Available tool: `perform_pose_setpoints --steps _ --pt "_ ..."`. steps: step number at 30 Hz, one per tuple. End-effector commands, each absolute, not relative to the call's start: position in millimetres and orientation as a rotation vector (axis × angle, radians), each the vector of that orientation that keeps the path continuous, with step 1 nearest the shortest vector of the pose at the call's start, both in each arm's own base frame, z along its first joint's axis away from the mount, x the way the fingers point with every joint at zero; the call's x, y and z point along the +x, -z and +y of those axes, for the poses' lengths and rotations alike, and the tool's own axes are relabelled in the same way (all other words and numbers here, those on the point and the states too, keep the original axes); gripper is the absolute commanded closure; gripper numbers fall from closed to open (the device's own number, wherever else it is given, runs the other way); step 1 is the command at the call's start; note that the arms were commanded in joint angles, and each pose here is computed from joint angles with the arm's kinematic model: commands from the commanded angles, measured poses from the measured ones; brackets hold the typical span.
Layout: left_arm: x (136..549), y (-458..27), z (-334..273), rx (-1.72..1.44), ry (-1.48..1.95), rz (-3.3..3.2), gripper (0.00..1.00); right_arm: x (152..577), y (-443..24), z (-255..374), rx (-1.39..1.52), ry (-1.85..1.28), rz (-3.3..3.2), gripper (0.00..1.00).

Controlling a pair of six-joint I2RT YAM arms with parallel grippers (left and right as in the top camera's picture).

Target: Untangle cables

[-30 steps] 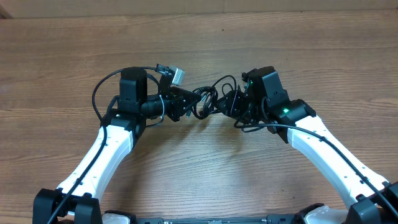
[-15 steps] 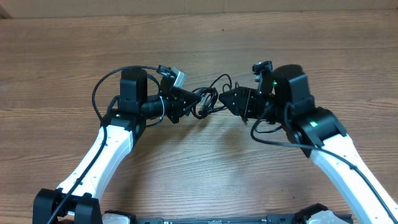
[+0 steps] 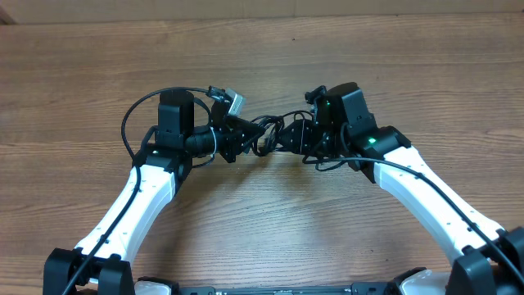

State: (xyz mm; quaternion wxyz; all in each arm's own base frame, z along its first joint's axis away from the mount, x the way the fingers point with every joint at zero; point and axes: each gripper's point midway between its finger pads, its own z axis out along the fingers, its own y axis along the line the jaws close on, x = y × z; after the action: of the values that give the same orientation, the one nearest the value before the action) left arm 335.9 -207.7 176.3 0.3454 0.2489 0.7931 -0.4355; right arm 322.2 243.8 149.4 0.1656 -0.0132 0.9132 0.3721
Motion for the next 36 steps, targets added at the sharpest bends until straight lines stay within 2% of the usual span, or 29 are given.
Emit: perform_pose_setpoints --steps 1,3,9,16,18,26,32,34,36 --pt "338 -181 -207 0.580 1.155 2.085 0.96 321 -168 251 -0.184 -1.078 2.527 0.72" --pt "346 -176 -202 0.440 1.147 2.155 0.96 320 -180 249 -0.234 -1.066 2.481 0.69" --pt "360 -168 -190 0.063 1.169 2.278 0.96 299 -219 260 -0.495 -1.034 2.309 0.69" --pt "360 -168 -190 -0.153 1.260 2.323 0.96 290 -191 281 -0.544 -0.845 2.359 0.70" --pt "359 -168 -190 -0.156 1.267 2.324 0.96 297 -180 277 -0.510 -0.759 2.383 0.74" --pt "356 -170 -194 -0.135 1.301 2.325 0.96 320 -148 269 -0.451 -0.602 2.429 0.75" --pt "354 -171 -196 -0.120 1.320 2.325 0.96 324 -141 271 -0.448 -0.590 2.434 0.82" --pt "353 -172 -196 -0.115 1.328 2.325 0.96 325 -134 271 -0.452 -0.578 2.448 0.86" --pt "353 -172 -196 -0.114 1.327 2.325 0.96 325 -126 271 -0.454 -0.569 2.469 0.96"
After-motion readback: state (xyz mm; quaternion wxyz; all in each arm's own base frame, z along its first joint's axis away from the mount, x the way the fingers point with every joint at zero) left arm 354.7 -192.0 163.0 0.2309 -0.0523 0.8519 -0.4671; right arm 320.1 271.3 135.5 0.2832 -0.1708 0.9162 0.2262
